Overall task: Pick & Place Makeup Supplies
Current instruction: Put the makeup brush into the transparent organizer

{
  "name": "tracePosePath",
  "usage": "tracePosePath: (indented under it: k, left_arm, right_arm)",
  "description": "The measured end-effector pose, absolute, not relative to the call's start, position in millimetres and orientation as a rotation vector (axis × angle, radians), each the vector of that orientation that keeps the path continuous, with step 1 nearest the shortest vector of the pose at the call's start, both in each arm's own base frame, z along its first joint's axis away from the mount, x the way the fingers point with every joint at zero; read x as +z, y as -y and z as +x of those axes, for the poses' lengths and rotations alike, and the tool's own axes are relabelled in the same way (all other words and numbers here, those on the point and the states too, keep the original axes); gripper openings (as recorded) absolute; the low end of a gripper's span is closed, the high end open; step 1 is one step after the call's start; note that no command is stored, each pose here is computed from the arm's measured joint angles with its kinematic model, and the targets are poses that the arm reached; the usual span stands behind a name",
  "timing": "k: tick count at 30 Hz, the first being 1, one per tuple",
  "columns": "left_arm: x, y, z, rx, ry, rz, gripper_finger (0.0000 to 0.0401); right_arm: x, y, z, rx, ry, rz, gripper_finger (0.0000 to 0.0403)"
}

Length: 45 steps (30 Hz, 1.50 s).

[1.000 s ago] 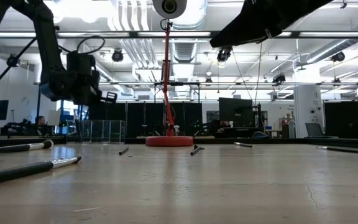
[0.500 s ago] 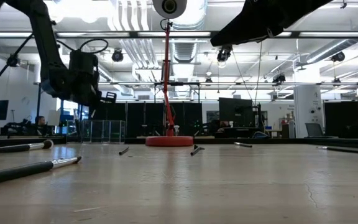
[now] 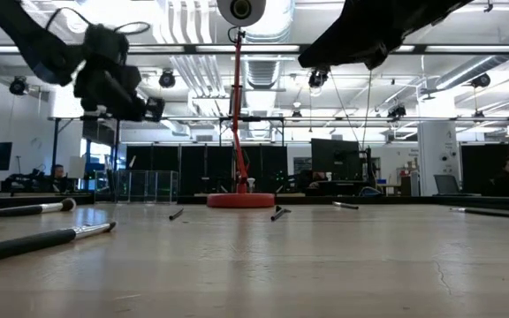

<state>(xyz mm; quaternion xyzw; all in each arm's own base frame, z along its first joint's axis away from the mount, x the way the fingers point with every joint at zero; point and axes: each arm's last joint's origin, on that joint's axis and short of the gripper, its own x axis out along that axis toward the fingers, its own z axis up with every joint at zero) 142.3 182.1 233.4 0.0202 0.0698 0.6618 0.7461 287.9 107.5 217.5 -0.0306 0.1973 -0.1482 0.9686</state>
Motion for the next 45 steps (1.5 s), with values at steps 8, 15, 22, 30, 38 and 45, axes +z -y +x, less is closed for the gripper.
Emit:
tracePosePath:
  k: [8,15,22,30,38,45]
  left_arm:
    - [221,-123,157,0.868,0.026,-0.155,0.0000]
    - [176,-63,165,0.507,0.021,-0.175,0.0000]
    - [152,-16,165,0.238,-0.098,-0.183,0.0000]
    - [158,45,176,0.120,-0.407,-0.224,0.0000]
    - [181,100,184,0.228,-0.633,-0.428,0.0000]
    - [180,145,225,0.293,-0.794,-0.508,0.0040]
  right_arm:
    - [216,-94,292,-0.352,-0.411,-0.033,0.0018]
    - [210,-97,283,-0.404,-0.466,0.015,0.0018]
    - [205,-102,279,-0.447,-0.482,0.053,0.0018]
    - [200,-110,272,-0.419,-0.497,0.042,0.0018]
    - [190,-116,264,-0.393,-0.524,0.013,0.0018]
    - [188,-126,258,-0.359,-0.528,0.005,0.0018]
